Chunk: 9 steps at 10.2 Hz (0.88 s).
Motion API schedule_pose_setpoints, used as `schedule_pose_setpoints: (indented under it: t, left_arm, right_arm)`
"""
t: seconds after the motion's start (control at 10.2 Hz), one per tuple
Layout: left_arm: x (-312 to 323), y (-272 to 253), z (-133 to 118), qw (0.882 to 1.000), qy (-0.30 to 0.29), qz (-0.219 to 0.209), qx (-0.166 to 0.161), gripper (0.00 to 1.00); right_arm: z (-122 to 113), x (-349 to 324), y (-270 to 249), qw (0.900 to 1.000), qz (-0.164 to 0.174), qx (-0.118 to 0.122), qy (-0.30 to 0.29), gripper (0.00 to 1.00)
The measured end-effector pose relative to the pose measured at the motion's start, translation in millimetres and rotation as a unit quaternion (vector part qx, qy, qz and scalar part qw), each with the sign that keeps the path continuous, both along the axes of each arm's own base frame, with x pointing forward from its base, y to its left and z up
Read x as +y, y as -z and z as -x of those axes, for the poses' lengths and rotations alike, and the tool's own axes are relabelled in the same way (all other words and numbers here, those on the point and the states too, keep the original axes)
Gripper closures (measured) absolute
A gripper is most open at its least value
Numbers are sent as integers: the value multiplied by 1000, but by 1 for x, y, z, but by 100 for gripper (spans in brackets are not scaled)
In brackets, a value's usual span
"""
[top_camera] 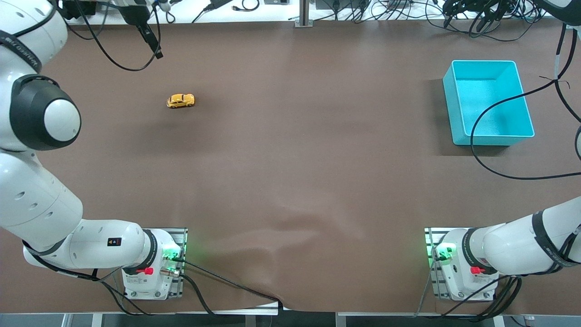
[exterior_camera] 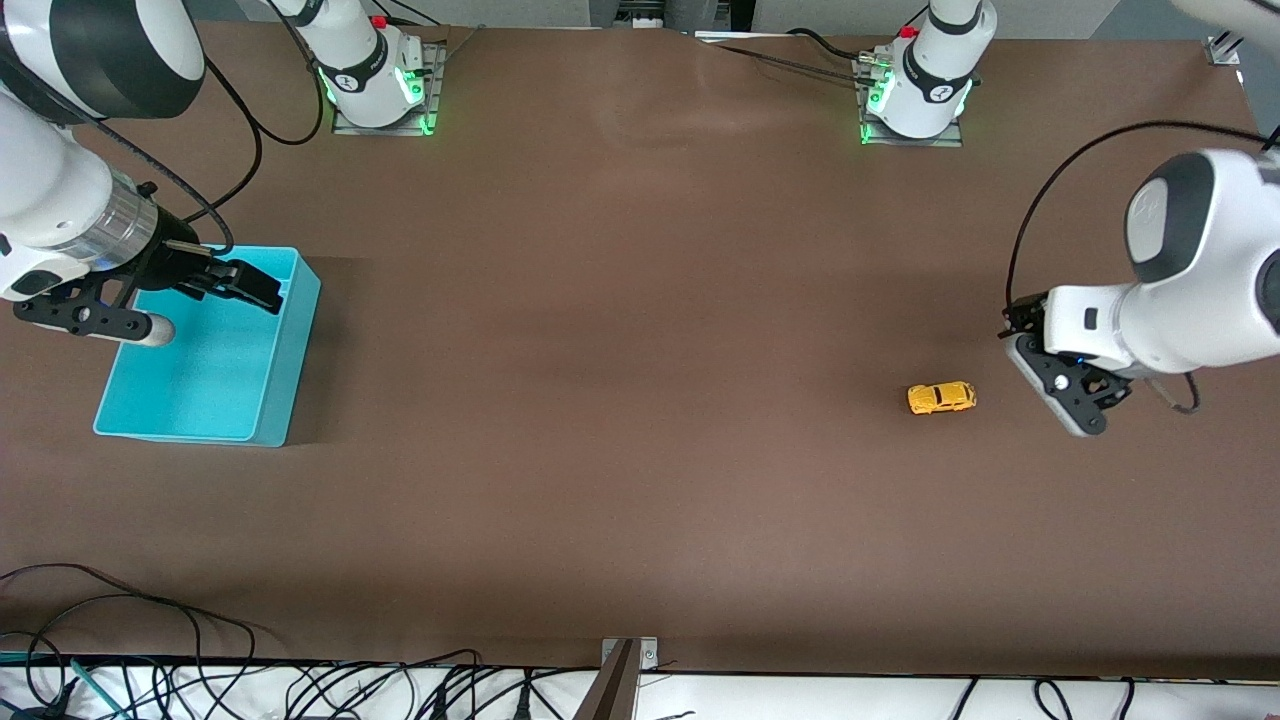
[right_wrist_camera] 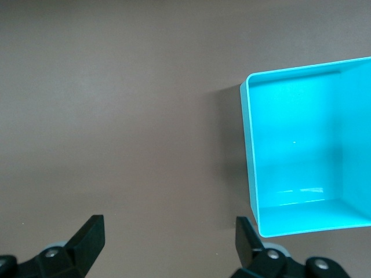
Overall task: Wind up and store yellow beetle car
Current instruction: 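Lower the left gripper over the yellow beetle car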
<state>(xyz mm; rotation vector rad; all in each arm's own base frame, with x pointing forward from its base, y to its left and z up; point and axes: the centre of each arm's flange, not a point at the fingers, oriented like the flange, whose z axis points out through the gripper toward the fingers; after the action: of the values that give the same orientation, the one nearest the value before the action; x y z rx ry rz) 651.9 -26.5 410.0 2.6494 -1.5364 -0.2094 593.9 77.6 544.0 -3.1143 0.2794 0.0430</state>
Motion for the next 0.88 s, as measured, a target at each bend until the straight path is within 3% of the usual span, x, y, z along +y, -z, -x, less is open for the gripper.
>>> schedule_pose_setpoints:
  t: [0.2, 0.49, 0.88]
  left_arm:
    - [-2, 57, 1, 997, 70, 12, -2, 0]
    - [-2, 142, 33, 990, 143, -5, -8, 0]
    - [-2, 196, 57, 979, 196, -9, -49, 0]
  right_arm:
    - [0, 1, 0, 1000, 1, 0, -3, 0]
    - [-1, 5, 6, 1000, 3, 4, -7, 0]
    - [-2, 5, 7, 1000, 3, 5, -9, 0]
